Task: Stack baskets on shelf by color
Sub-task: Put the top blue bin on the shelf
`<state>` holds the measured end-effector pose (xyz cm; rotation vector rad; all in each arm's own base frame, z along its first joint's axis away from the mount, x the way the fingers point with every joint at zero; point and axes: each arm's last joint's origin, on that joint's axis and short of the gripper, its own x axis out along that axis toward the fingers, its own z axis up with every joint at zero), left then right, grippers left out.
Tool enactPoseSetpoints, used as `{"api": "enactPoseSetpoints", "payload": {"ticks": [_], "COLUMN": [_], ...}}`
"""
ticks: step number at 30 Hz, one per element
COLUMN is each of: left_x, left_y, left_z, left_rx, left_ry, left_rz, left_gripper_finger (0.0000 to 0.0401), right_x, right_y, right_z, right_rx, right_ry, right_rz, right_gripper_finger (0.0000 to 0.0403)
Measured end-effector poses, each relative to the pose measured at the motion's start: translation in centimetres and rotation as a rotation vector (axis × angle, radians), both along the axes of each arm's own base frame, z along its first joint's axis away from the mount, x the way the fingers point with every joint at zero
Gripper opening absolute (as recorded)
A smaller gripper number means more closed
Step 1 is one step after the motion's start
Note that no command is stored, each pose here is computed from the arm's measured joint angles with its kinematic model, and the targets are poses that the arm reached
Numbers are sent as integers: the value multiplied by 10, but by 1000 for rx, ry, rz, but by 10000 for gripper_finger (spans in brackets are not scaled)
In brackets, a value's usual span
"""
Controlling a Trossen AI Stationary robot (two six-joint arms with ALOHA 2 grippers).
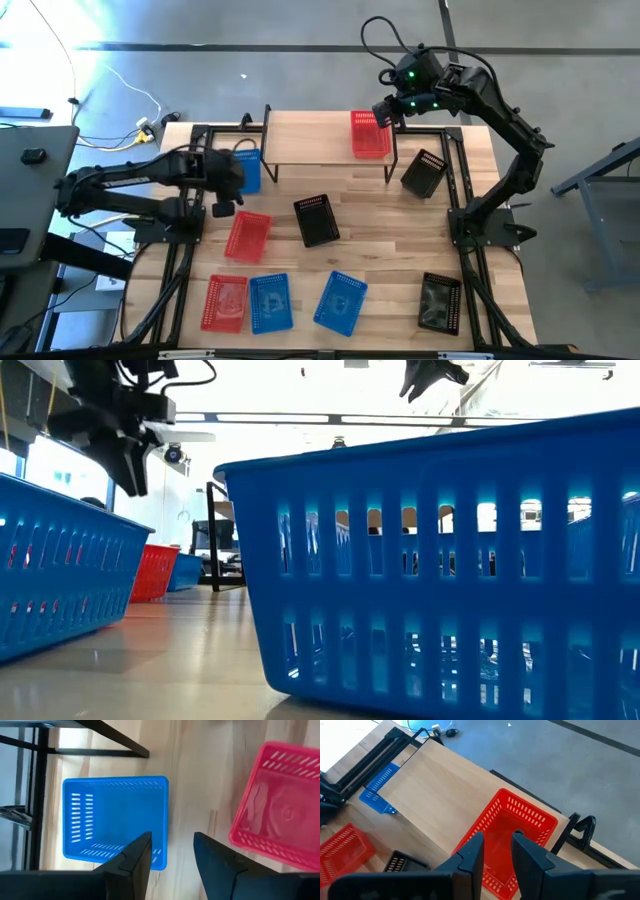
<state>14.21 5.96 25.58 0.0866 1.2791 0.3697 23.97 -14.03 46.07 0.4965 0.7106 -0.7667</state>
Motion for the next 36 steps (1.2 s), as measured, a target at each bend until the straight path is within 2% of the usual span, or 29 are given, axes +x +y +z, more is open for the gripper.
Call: {"api": "enactPoseSetpoints", "payload": {"ticks": [10, 13, 17, 30, 36], "left_x": [26, 32, 38, 54, 59], "left_y": [-3, -2, -1, 5, 8], "left_z": [-24, -31, -40, -63, -74], "left_rx": [-46, -27, 20, 39, 84], "left_ry": [157, 211, 279, 372, 431], "left_rz": [-62, -66, -49, 7, 51], "left_gripper_finger": [138, 138, 138, 138, 138], "right_x": [0, 0, 0, 0, 0], "right_y": [0, 0, 0, 0, 0], "right_z": [0, 0, 0, 0, 0], "right_rx": [-19, -19, -21, -21, -21], "right_ry": [17, 17, 19, 19, 18], "right_rz": [27, 28, 30, 30, 30], "right_gripper_finger": [83, 83, 83, 83, 83]}}
